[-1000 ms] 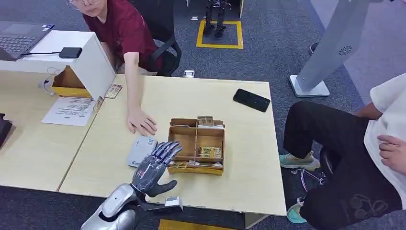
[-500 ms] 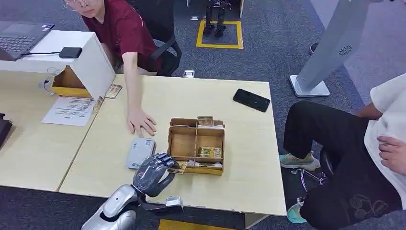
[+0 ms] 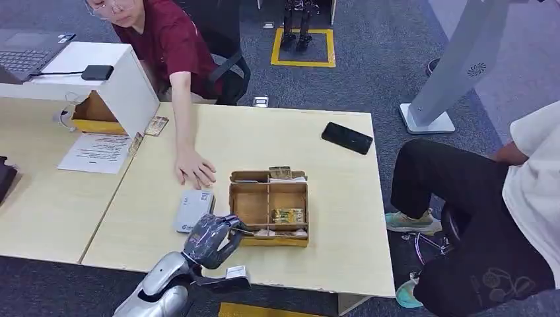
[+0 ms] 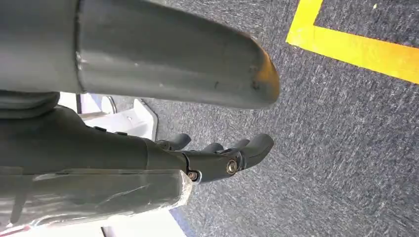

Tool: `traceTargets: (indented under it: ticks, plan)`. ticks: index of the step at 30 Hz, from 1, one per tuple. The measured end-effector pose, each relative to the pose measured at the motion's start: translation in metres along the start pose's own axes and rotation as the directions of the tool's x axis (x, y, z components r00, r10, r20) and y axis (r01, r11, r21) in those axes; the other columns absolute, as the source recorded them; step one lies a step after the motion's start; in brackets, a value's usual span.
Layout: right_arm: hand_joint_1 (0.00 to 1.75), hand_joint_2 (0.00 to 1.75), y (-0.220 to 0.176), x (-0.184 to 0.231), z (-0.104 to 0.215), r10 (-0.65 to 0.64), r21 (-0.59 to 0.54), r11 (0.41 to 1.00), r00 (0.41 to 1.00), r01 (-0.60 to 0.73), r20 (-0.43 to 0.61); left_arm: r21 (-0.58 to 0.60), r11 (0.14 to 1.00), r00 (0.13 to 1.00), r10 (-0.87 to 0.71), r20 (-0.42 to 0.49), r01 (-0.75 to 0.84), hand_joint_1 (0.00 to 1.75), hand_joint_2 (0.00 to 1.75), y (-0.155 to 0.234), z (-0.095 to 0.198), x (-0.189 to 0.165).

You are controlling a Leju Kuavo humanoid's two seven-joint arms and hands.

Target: Pass the card to the sensor for recognition and then transmit it.

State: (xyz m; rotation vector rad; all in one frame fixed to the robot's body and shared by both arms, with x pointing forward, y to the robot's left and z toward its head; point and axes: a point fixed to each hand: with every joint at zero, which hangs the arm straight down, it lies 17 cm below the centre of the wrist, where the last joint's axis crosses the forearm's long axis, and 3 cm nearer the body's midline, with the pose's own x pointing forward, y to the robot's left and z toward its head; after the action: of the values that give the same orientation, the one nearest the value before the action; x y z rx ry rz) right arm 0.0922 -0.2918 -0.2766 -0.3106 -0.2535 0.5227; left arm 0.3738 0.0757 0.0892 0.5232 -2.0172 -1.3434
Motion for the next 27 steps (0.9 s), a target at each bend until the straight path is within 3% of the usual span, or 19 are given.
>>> traceTargets:
  ticks: [6,14,16,22,27]
  plan:
    - [0.00,0.00,0.000,0.000,0.000,0.000,0.000,1.000,1.000,0.000,0.001,0.067,0.998,0.998,0.011,0.055,-0.015,1.75,1.75,0.046,-0.020,0.006]
    - [0.00,0.00,0.000,0.000,0.000,-0.001,0.000,1.000,1.000,0.001,0.003,0.160,0.986,0.996,-0.051,0.068,0.039,1.75,1.75,0.140,-0.049,-0.030]
    - [0.00,0.00,0.000,0.000,0.000,-0.001,-0.001,1.000,1.000,0.001,0.003,0.194,0.978,0.995,-0.084,0.046,0.073,1.75,1.75,0.163,-0.055,-0.043]
    - [0.00,0.00,0.000,-0.001,0.000,0.002,-0.001,1.000,1.000,-0.002,-0.008,0.327,0.871,0.930,-0.333,-0.153,0.366,1.75,1.75,0.256,-0.075,-0.107]
    - [0.00,0.00,-0.001,-0.001,0.000,0.003,-0.002,1.000,1.000,-0.003,-0.008,0.327,0.828,0.888,-0.396,-0.235,0.456,1.75,1.75,0.278,-0.080,-0.145]
